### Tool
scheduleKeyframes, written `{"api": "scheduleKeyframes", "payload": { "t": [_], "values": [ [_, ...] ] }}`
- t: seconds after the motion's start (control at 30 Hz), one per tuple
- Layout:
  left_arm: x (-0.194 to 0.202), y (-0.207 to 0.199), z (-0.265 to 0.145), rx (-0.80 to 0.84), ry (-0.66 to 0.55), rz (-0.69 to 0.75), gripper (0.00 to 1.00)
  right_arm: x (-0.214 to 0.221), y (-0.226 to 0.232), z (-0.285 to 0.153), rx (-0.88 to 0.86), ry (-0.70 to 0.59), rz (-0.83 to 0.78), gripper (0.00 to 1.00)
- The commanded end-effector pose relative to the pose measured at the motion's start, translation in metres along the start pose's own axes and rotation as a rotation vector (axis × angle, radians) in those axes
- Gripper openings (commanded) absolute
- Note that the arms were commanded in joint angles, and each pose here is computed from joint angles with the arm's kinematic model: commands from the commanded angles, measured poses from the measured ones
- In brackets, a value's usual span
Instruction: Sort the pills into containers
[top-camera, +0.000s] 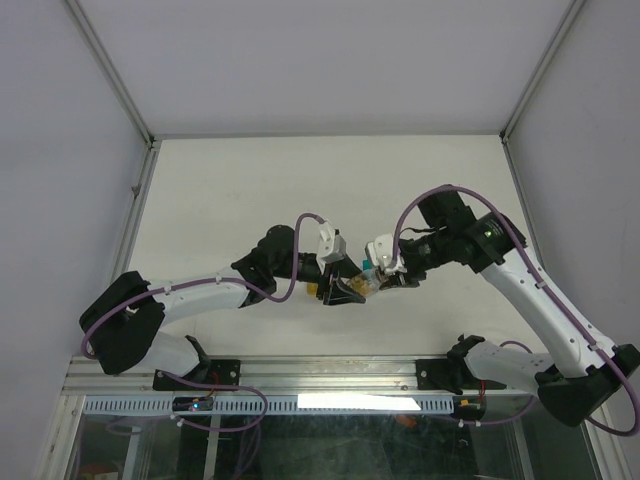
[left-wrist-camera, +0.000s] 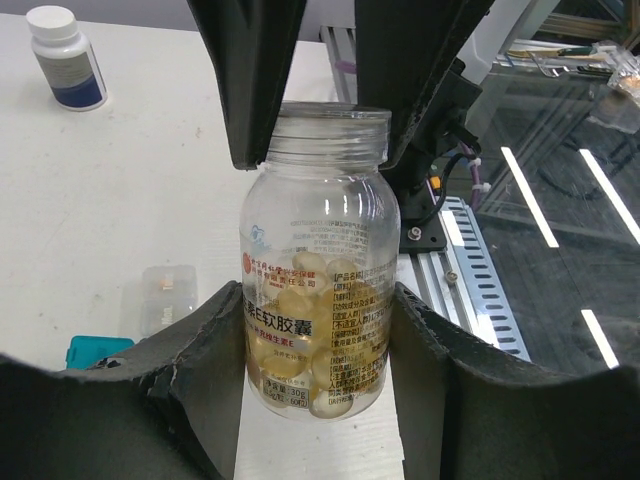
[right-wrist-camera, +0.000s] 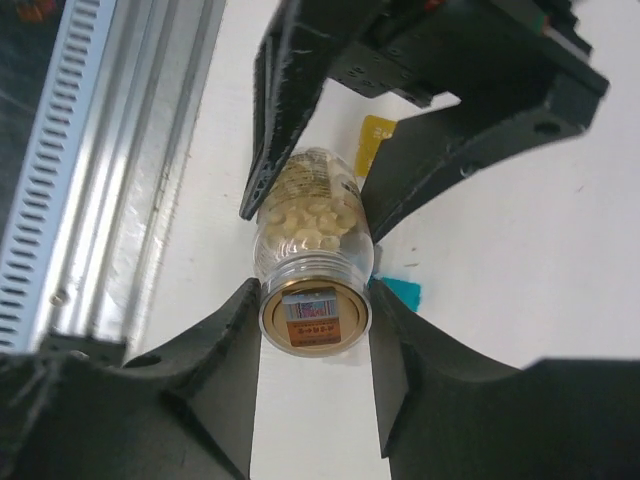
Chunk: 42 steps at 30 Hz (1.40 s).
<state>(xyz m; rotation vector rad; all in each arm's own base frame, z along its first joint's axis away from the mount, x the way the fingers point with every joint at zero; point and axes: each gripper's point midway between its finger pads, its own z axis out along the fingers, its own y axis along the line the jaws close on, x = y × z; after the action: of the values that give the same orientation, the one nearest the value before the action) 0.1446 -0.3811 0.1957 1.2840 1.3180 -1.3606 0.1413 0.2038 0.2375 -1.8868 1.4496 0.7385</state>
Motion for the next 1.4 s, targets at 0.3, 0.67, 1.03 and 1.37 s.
{"api": "scheduleKeyframes", "payload": {
  "t": [0.3,0.67,1.03,1.37],
  "values": [
    [-0.012,-0.004,0.002,0.052,-0.003,0.058,0.00,-0.011,-0.026,-0.007,0.109,-0.017,-0.333,0.64],
    [-0.016,-0.003,0.000,0.029,-0.028,0.063,0.00,-0.040,-0.004,-0.036,0.240,-0.152,0.115,0.99],
    [-0.020,-0.002,-0.001,0.016,-0.052,0.068,0.00,-0.013,-0.019,-0.011,0.258,-0.077,0.668,0.93],
    [-0.019,-0.003,-0.004,0.007,-0.055,0.076,0.00,-0.015,-0.016,-0.005,0.197,-0.078,0.693,0.77]
  ]
}}
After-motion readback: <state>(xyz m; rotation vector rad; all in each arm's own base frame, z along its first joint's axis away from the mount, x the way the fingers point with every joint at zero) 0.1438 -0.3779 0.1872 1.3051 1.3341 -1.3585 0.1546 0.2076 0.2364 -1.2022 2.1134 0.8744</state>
